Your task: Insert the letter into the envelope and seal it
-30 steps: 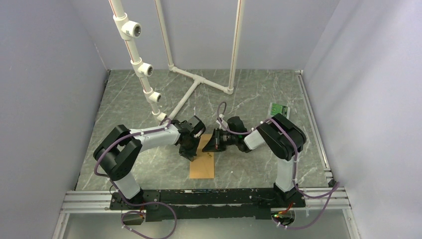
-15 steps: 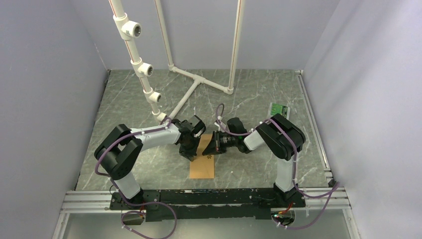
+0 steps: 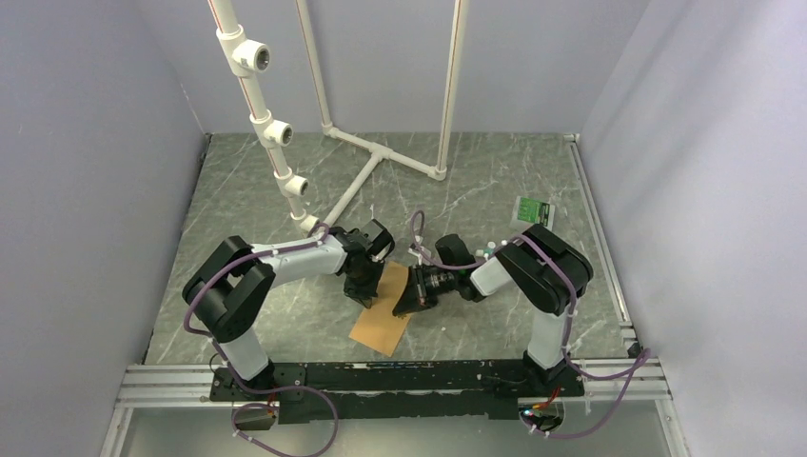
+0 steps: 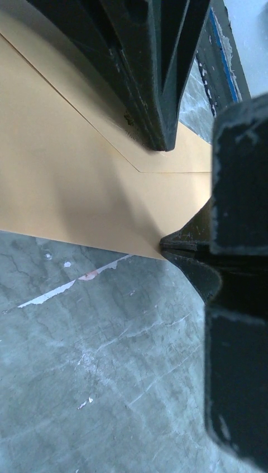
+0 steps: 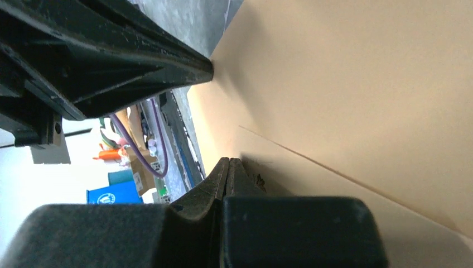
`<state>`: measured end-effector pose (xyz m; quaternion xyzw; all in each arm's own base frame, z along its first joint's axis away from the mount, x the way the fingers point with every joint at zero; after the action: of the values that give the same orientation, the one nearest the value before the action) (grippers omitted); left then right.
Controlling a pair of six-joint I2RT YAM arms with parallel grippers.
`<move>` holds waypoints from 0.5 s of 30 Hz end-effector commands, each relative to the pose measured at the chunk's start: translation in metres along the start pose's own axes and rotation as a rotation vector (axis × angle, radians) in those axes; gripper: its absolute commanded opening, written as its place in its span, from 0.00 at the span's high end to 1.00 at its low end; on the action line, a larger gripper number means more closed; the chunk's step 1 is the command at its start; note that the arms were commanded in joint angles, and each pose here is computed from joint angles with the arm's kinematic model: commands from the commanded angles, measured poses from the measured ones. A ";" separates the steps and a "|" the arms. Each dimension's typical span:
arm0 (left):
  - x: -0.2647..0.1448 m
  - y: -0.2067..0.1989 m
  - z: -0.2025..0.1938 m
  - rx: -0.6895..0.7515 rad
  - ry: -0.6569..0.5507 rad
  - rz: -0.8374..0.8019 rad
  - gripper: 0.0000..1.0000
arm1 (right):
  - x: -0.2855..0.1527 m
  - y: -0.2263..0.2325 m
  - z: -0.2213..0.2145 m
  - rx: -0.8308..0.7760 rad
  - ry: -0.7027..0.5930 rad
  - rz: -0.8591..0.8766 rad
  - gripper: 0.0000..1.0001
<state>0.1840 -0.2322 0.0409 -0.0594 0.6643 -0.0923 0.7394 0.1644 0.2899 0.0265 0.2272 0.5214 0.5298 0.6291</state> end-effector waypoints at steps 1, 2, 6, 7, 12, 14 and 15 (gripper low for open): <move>0.038 0.020 -0.007 -0.007 0.012 0.087 0.98 | -0.008 -0.010 -0.038 0.041 0.113 -0.052 1.00; 0.038 0.020 -0.007 -0.007 0.012 0.089 0.98 | -0.008 -0.009 -0.037 0.038 0.111 -0.054 1.00; 0.038 0.020 -0.008 -0.012 0.016 0.089 0.98 | -0.008 -0.011 -0.032 0.026 0.082 -0.095 1.00; 0.038 0.020 -0.008 -0.013 0.014 0.090 0.98 | -0.008 -0.012 -0.029 0.022 0.071 -0.110 1.00; 0.035 0.020 -0.008 -0.015 0.009 0.081 0.97 | -0.001 -0.011 -0.017 -0.008 0.043 -0.165 1.00; 0.035 0.020 -0.010 -0.020 0.012 0.076 0.98 | 0.002 -0.013 -0.016 -0.005 0.041 -0.187 0.99; 0.036 0.020 -0.011 -0.023 0.013 0.074 0.98 | 0.003 -0.013 -0.015 -0.004 0.038 -0.192 0.99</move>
<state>0.1839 -0.2319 0.0408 -0.0625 0.6648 -0.0911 0.7388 0.1534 0.2855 0.0281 0.2038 0.5404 0.5145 0.6338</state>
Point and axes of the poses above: each gripper's point midway between its finger pads, its own x axis out along the fingers, its own y axis along the line the jaws close on, z = x × y, the point moved 3 cm from there along -x, back along the fingers, and after that the axes turned 12 degrees about -x, right-handed, at the moved point
